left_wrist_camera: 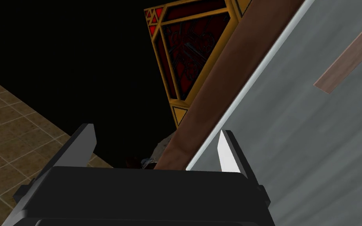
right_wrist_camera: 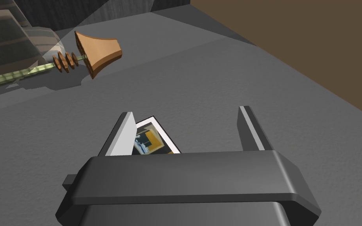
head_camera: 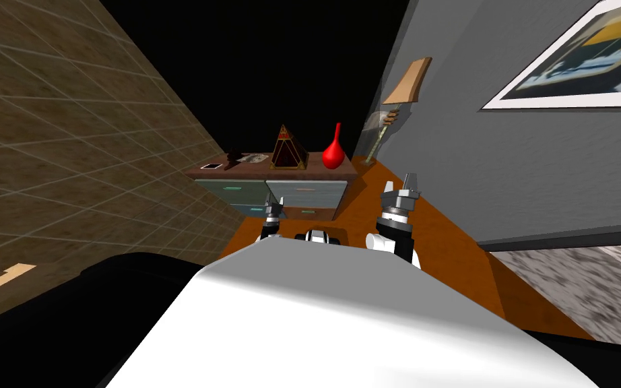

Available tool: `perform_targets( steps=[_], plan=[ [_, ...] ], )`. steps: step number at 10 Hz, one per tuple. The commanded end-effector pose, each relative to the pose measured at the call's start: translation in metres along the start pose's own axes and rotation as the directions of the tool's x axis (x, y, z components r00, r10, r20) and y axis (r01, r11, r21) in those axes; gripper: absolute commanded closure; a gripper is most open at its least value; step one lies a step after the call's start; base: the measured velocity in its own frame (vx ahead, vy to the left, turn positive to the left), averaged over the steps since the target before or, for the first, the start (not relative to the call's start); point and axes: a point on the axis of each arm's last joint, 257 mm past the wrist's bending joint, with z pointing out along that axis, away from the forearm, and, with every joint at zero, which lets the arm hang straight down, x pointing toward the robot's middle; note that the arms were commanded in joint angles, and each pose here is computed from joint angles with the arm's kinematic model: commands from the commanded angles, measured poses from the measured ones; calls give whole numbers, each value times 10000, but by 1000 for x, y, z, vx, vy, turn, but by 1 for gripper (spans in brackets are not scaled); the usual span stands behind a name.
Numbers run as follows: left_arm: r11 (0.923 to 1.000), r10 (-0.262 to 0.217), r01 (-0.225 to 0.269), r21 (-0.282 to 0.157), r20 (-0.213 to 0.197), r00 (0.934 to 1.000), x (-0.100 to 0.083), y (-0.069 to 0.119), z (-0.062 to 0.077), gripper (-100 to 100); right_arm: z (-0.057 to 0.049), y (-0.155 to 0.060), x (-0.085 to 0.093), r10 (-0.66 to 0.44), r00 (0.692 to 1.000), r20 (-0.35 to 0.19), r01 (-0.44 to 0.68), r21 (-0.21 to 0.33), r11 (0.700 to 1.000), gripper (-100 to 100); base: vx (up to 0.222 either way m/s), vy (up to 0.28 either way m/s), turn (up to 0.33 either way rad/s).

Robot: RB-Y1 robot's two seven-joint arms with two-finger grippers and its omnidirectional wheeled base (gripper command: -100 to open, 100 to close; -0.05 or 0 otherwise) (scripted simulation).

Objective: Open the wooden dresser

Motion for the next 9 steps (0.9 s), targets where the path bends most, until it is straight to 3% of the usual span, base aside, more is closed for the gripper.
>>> perform_targets(
  steps=[1, 5, 9],
  plan=[
    [9989, -165, 174, -428, 219, 9996, -14, 18, -13, -100, 0, 0, 0, 0, 10000, 0, 0, 0, 10000, 0, 120, -109, 11],
    [9923, -282, 343, -1192, 523, 9982, -39, 46, -34, -100, 0, 0, 0, 0, 10000, 0, 0, 0, 10000, 0, 138, -110, 10],
    [9793, -257, 413, -1981, 804, 9964, -68, 70, -59, -100, 0, 0, 0, 0, 10000, 0, 0, 0, 10000, 0, 148, -119, 11]
  ],
)
